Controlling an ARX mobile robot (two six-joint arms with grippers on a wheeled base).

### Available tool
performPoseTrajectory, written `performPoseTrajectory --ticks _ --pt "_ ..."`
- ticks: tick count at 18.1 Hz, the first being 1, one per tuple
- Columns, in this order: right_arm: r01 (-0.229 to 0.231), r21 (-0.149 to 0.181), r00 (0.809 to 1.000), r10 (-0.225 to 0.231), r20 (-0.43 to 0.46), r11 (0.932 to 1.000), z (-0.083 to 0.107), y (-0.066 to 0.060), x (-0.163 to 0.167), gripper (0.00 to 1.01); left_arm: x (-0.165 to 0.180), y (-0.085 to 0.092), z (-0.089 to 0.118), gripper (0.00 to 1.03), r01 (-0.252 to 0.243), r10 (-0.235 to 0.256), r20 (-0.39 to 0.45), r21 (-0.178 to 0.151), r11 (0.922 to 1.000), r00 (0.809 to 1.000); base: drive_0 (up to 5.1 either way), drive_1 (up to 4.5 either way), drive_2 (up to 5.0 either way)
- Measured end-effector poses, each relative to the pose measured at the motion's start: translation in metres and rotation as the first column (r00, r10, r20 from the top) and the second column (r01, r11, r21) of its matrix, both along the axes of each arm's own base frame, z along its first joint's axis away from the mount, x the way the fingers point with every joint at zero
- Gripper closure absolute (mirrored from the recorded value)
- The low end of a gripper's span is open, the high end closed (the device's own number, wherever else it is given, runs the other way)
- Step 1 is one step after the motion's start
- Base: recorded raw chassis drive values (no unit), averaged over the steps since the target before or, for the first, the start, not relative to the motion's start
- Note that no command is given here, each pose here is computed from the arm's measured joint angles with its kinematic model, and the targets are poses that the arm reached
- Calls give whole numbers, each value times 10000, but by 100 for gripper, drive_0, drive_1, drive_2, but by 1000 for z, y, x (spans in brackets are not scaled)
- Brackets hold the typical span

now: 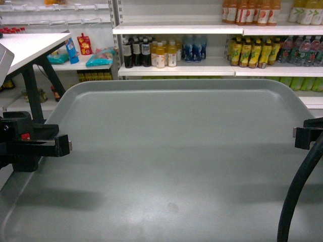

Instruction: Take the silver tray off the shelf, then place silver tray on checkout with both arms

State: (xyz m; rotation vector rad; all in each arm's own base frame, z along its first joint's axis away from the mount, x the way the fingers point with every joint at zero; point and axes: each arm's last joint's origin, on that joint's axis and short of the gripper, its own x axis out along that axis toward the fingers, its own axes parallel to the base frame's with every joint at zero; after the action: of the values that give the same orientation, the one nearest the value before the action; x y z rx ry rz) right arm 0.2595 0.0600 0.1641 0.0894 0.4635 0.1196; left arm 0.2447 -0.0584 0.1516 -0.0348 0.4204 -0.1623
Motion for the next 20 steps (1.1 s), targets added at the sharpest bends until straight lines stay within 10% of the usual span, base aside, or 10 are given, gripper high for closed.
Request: performPoseTrajectory --ticks 20 --pt "12 -18 10000 -12 4 10000 0 0 0 98 0 0 0 100 8 -8 1 3 10000 10000 0 0 0"
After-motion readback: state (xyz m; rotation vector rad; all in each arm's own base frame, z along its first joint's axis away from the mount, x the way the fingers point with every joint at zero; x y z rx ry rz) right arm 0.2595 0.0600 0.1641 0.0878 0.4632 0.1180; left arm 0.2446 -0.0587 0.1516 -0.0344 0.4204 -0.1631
